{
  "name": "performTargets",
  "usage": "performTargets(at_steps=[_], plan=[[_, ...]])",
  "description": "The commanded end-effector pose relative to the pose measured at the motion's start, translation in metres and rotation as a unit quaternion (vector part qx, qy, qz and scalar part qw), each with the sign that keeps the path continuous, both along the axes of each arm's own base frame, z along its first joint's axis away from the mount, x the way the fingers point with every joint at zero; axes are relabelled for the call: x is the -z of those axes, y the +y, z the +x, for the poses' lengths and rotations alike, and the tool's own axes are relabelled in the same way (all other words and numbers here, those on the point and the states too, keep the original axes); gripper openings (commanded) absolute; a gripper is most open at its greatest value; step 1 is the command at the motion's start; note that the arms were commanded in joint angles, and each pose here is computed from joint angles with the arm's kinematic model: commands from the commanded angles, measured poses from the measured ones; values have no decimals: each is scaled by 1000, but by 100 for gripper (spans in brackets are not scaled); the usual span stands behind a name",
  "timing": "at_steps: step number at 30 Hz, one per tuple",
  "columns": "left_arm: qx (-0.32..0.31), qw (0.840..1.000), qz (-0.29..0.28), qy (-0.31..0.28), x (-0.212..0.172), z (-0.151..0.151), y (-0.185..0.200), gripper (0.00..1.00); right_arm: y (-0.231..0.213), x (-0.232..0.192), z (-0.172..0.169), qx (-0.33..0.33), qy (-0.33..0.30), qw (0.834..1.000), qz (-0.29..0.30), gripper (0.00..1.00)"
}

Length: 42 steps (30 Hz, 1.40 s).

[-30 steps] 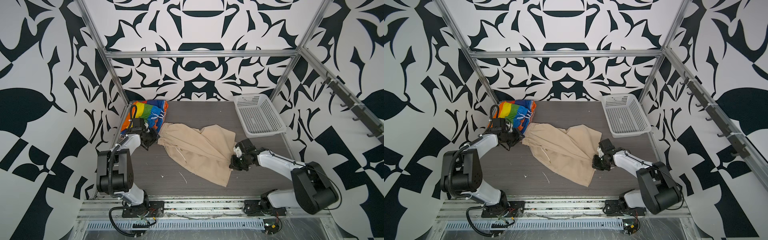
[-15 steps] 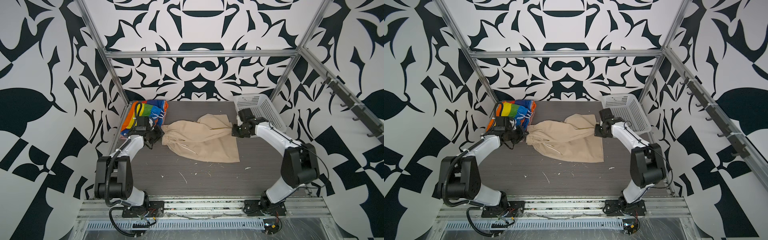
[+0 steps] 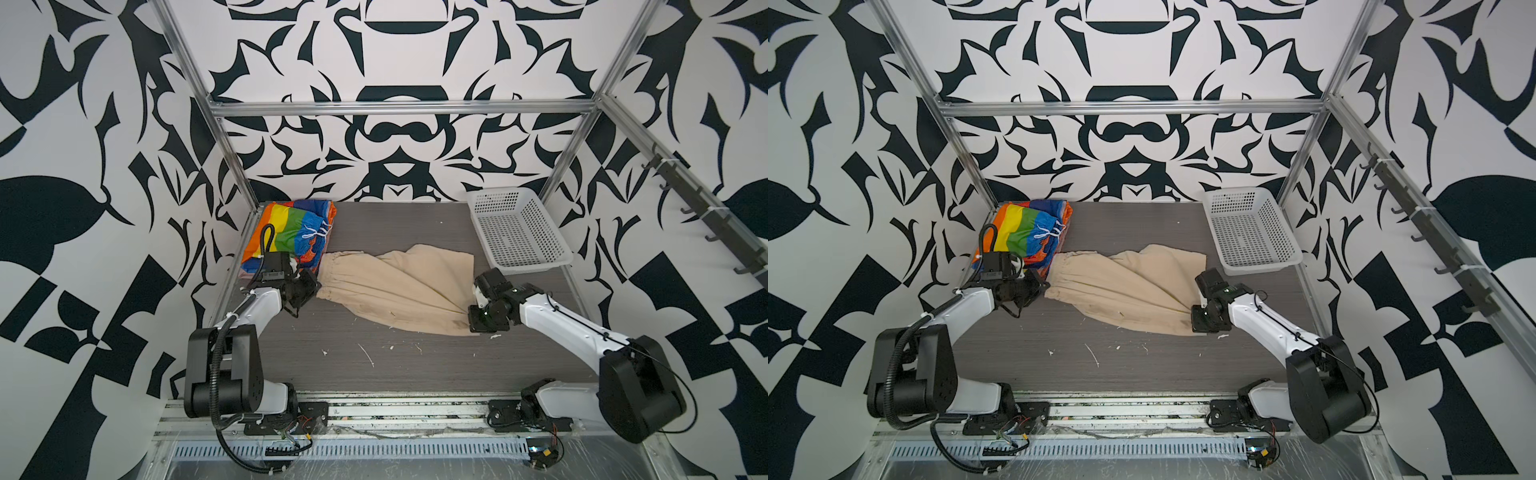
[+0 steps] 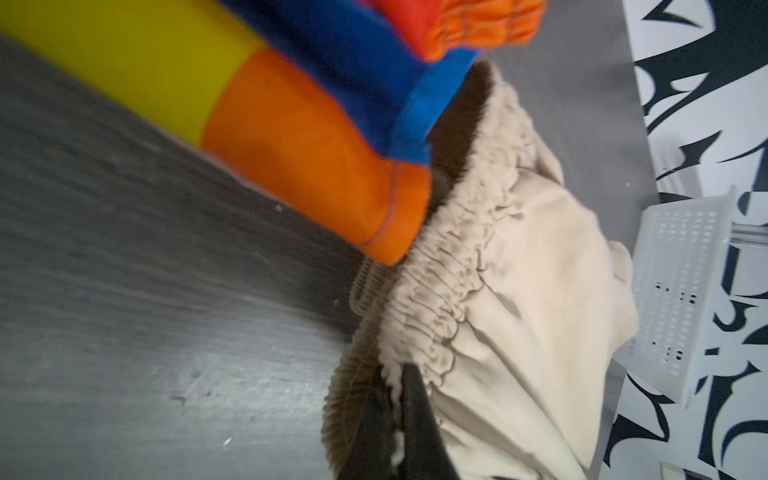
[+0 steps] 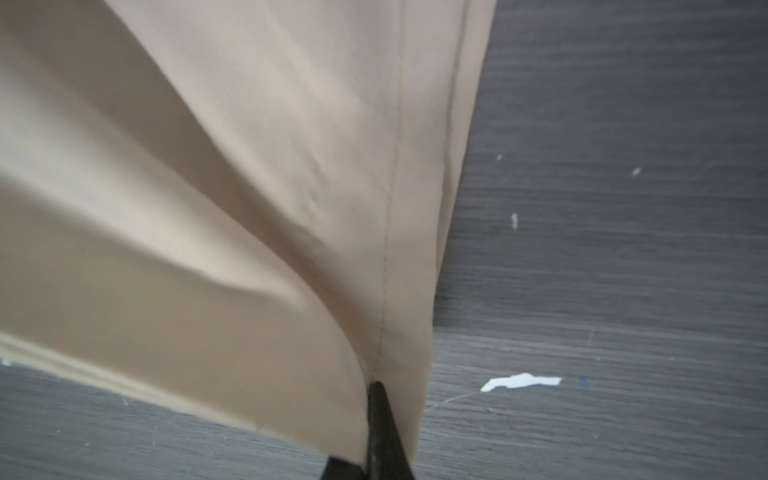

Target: Fold and stack the shorts

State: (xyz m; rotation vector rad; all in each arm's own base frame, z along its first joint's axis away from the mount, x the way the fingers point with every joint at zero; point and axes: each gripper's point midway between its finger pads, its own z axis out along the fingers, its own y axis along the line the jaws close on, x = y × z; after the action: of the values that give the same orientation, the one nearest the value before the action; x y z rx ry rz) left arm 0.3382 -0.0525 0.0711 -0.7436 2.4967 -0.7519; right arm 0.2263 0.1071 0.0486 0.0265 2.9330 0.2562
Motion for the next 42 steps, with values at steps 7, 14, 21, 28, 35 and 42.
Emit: performTargets(at_steps=[7, 14, 21, 28, 35, 42], plan=[[-6, 1000, 8, -29, -4, 11, 7, 6, 3, 7, 5, 36, 2, 999, 5, 2], [6, 999, 7, -43, -32, 17, 4, 50, 13, -18, 1, 8, -4, 1000, 30, 34], [-41, 988, 109, -97, -101, 15, 45, 99, 15, -101, 17, -27, -86, 995, 35, 70], [75, 990, -22, -117, -131, 46, -78, 99, 56, -120, 88, -40, -118, 989, 85, 94], [119, 991, -53, -29, -44, 29, -133, 99, 114, -80, 161, -36, -80, 980, 178, 98], [106, 993, -30, 35, 15, -5, -99, 99, 72, -18, 204, 24, -34, 984, 172, 99]])
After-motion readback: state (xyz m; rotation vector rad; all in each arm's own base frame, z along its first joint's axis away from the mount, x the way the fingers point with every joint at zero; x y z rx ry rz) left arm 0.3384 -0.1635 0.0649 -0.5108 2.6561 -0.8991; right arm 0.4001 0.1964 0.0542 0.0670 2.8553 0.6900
